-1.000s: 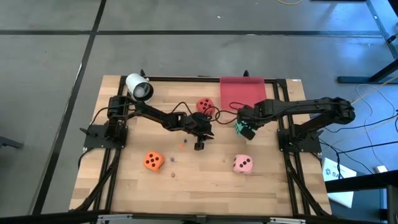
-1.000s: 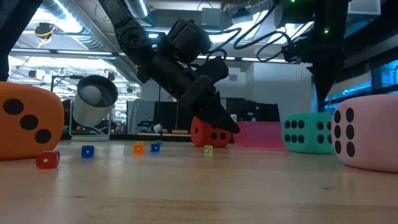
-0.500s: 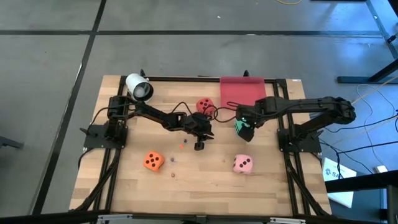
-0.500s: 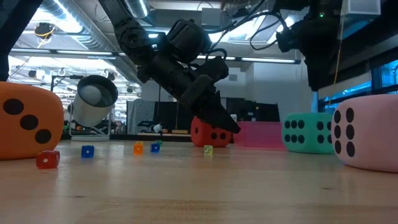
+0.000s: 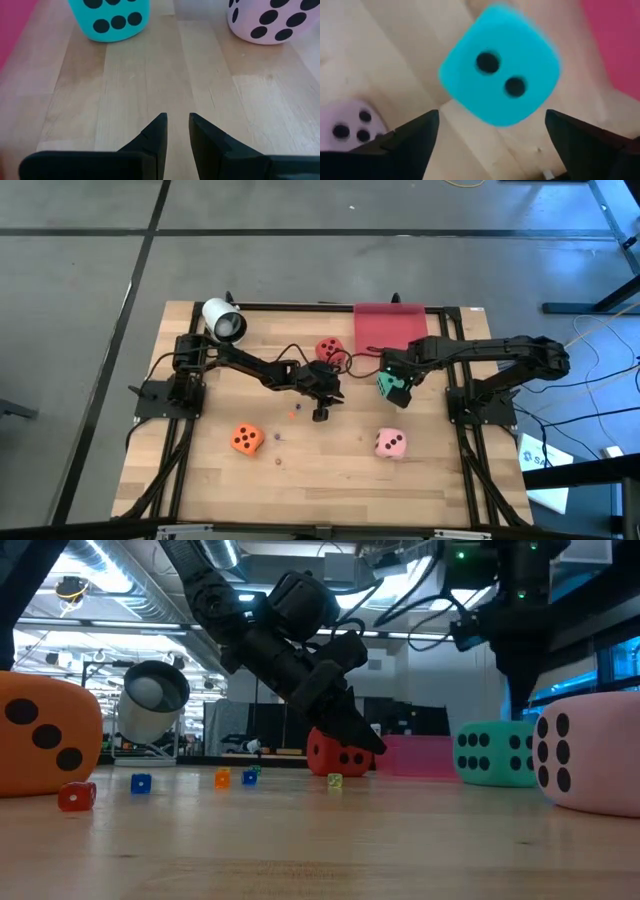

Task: Pick & Place Dice
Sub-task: Put the large blue dice into the red bin

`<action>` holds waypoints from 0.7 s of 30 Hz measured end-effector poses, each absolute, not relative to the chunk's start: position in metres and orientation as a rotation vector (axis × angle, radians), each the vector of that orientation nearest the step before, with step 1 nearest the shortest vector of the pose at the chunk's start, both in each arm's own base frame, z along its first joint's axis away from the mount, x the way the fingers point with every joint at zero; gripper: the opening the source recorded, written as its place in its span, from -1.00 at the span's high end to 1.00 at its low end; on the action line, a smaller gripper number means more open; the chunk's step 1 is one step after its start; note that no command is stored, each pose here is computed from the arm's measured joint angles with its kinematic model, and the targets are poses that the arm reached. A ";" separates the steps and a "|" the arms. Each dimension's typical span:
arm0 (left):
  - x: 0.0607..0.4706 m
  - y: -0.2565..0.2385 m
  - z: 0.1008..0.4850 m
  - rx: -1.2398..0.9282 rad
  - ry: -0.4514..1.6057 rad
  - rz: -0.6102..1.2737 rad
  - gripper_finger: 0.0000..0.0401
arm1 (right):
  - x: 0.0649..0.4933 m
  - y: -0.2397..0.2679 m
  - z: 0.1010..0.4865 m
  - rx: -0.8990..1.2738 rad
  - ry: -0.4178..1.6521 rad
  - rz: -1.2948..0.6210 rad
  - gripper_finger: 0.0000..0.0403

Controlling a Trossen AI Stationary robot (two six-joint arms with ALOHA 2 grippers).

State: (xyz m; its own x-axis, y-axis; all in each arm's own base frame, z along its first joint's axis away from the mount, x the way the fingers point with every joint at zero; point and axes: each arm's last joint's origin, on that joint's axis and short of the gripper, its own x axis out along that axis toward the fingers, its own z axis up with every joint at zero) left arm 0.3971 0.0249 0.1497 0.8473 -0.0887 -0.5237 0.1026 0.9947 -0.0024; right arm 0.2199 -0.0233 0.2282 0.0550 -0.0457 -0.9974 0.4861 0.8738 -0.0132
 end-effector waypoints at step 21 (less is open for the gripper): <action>0.397 0.025 0.150 0.028 0.550 -0.101 0.63 | 0.232 0.022 0.210 -0.084 1.501 -0.294 -0.62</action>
State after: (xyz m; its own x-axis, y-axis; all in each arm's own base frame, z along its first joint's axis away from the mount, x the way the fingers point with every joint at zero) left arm 0.3972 0.0250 0.1497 0.8475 -0.0880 -0.5234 0.1030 0.9947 -0.0005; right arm 0.2317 0.0221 0.2103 0.0417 -0.2435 -0.9690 0.1406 0.9616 -0.2356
